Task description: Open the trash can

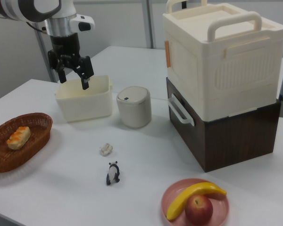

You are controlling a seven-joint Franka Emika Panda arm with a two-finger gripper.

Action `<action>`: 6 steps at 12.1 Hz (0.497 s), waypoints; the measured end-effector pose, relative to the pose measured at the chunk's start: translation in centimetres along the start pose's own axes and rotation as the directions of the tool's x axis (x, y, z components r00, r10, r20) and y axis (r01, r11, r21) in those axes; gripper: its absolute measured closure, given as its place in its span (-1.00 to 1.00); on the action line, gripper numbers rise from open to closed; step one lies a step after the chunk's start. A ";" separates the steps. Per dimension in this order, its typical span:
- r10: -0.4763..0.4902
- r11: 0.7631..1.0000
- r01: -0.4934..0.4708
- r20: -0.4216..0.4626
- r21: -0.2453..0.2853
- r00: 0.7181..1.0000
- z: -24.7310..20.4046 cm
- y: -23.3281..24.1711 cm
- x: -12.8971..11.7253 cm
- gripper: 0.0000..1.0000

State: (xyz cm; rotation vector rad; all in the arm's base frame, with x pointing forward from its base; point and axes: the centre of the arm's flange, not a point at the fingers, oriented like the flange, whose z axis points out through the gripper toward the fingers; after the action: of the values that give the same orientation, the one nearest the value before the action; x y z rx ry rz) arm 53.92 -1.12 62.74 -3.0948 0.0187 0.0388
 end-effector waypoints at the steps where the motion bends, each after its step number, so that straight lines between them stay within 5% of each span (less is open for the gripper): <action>1: 0.001 1.000 -0.001 0.000 0.000 1.000 0.0 0.1 0.0 -1.00; 6: -0.034 0.999 0.034 -0.004 0.035 0.999 -0.1 0.9 0.0 -1.00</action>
State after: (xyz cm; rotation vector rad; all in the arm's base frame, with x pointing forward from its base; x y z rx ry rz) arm 53.91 -1.97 62.78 -3.0589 -0.0325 0.0315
